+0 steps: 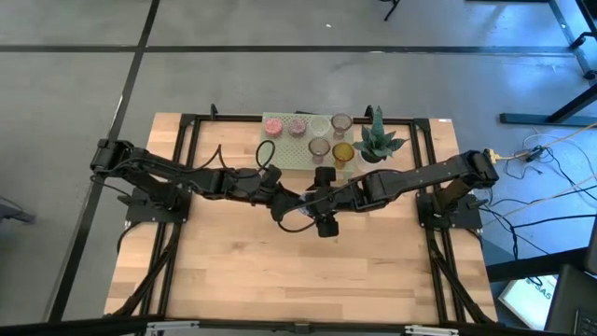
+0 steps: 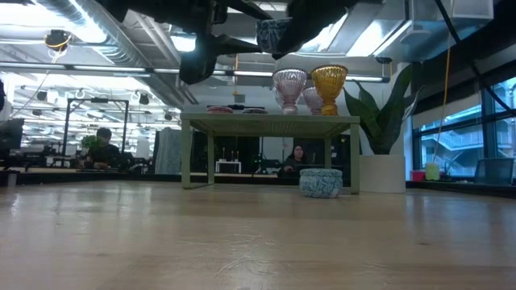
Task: Pick & Place candle stick holders
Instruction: Align the blue scented candle with the purple scented candle on the shelf
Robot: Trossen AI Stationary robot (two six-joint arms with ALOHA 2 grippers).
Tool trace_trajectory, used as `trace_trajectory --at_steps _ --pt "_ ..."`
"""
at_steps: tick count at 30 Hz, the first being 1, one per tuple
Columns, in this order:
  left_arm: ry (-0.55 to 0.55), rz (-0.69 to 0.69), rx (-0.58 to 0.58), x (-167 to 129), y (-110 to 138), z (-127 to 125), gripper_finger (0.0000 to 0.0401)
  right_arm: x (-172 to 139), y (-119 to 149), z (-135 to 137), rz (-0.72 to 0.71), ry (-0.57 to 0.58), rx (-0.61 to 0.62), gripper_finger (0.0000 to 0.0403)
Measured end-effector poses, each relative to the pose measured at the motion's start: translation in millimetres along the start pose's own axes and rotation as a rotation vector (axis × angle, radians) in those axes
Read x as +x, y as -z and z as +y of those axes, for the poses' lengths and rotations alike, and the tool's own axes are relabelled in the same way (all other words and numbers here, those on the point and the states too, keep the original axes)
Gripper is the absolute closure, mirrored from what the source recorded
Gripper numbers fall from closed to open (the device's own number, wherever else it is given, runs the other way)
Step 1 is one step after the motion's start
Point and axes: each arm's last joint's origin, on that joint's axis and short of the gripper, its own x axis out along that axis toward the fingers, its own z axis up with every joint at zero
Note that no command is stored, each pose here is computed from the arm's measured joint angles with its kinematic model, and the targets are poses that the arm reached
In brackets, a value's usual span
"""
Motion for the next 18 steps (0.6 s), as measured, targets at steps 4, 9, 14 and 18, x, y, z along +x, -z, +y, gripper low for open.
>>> trace_trajectory --at_steps 4,9,14,18 --pt "-0.005 0.004 0.013 0 0 0 0.0222 0 5 0 0.047 -0.001 0.038 0.0060" --pt "-0.012 0.000 0.011 0 -2 2 0.0222 -1 13 3 0.134 -0.071 0.110 0.0059" --pt "-0.029 -0.007 0.005 1 -7 8 0.0222 -2 13 6 0.140 -0.097 0.158 0.0059" --pt "-0.048 0.047 0.025 1 -7 14 0.0226 -2 16 5 0.163 -0.069 0.178 0.0059"
